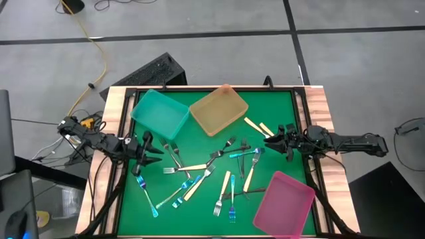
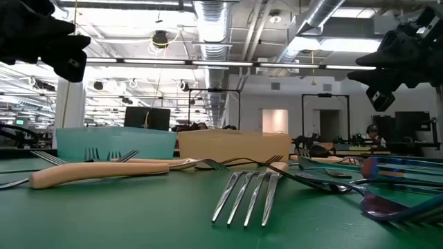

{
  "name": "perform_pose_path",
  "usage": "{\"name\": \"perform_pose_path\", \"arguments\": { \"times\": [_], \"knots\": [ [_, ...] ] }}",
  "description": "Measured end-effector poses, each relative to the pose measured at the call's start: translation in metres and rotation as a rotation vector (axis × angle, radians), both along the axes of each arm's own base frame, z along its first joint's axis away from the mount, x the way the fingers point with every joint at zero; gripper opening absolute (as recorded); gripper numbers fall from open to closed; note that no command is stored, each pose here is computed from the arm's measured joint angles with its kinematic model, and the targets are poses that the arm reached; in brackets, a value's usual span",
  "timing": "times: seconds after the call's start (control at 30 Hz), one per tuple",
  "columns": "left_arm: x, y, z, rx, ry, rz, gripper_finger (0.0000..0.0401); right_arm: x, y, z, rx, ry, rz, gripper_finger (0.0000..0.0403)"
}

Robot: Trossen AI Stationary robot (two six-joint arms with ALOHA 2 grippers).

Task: Sort silverware by color (type)
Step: Put the yellow fork into the pink bin

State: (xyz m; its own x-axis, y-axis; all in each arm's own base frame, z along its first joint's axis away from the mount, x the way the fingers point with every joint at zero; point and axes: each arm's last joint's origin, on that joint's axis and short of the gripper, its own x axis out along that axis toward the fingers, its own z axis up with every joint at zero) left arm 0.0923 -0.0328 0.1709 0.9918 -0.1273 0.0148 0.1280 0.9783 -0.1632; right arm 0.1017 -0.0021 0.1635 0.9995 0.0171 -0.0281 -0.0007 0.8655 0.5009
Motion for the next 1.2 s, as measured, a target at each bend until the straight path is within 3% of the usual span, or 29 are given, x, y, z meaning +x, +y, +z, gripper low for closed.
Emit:
{"name": "perform_pose_path", "arguments": {
  "times": [0.53,1.0,1.2],
  "knots": [
    [0.0001,0.0012,0.0004,-0.005,-0.004,0.043,0.0112,0.0,0.0,0.0,0.0,0.0,0.0,0.0152],
    [0.0002,0.0027,0.001,0.053,-0.014,0.093,0.0112,0.0,0.0,0.0,0.0,0.0,-0.001,0.0152],
    [0.0001,0.0027,0.0038,-0.015,-0.036,0.091,0.0112,0.0,-0.0001,0.0,-0.028,-0.001,-0.002,0.0152]
  ]
}}
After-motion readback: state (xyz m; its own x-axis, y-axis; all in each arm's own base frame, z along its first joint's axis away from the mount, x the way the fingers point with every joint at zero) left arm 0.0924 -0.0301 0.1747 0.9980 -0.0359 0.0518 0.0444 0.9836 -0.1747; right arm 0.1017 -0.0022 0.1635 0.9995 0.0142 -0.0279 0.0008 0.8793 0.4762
